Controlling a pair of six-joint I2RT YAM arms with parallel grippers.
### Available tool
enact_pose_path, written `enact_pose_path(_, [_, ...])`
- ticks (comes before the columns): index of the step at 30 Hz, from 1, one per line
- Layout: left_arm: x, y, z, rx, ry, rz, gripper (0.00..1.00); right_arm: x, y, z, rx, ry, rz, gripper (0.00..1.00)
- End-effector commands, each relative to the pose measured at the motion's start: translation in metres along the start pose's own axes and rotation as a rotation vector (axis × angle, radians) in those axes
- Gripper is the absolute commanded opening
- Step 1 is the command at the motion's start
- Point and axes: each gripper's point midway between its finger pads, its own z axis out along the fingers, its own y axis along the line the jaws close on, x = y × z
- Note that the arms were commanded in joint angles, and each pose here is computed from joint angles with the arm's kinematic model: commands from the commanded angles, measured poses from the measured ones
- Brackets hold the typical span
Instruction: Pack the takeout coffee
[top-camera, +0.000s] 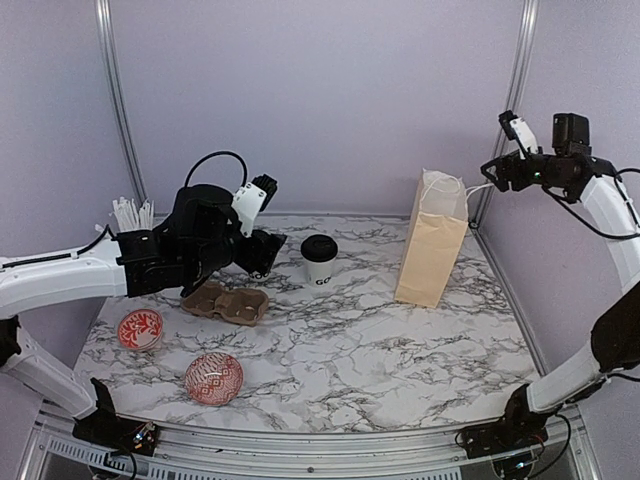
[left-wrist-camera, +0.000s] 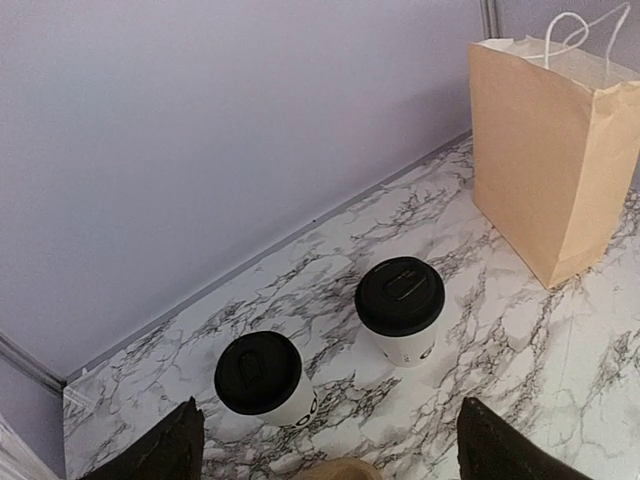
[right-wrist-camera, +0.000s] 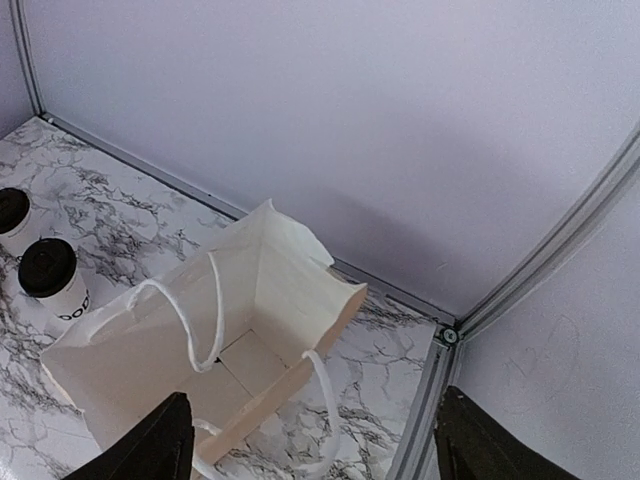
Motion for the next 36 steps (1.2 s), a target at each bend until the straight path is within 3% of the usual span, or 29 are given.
enact_pose_path(1, [-0.005, -0.049, -0.004, 0.236, 0.033, 0.03, 0.88, -0.006, -0.028, -0.023, 0.04, -0.071, 0.083, 0.8])
enact_pose_path(5, [-0.004, -0.075, -0.01, 0.339, 0.05, 0.052, 0.9, 0.015, -0.041, -0.024, 0.112, -0.019, 0.122, 0.79])
enact_pose_path(10, [-0.004, -0.088, -0.013, 0.395, 0.052, 0.057, 0.89, 0.07, -0.04, -0.009, 0.154, 0.088, 0.163, 0.71])
enact_pose_path(15, [-0.009, -0.085, -0.013, 0.373, 0.047, 0.037, 0.89, 0.108, 0.012, -0.002, -0.038, 0.08, 0.13, 0.6])
enact_pose_path(19, [-0.016, -0.078, -0.012, 0.336, 0.038, 0.016, 0.9, 0.121, 0.065, -0.002, -0.186, 0.091, 0.054, 0.57])
enact_pose_path(24, [-0.014, -0.07, -0.009, 0.286, 0.043, 0.022, 0.91, 0.112, 0.153, -0.01, -0.445, 0.052, -0.061, 0.57])
enact_pose_path(28, [-0.013, -0.066, -0.006, 0.261, 0.047, 0.029, 0.92, 0.103, 0.197, -0.027, -0.619, 0.011, -0.137, 0.58])
enact_pose_path(33, [-0.011, -0.065, -0.005, 0.252, 0.05, 0.031, 0.92, 0.082, 0.224, -0.06, -0.807, -0.073, -0.192, 0.62])
enact_pose_path(36, [-0.012, -0.065, -0.006, 0.252, 0.049, 0.036, 0.92, 0.068, 0.219, -0.072, -0.791, -0.086, -0.266, 0.64])
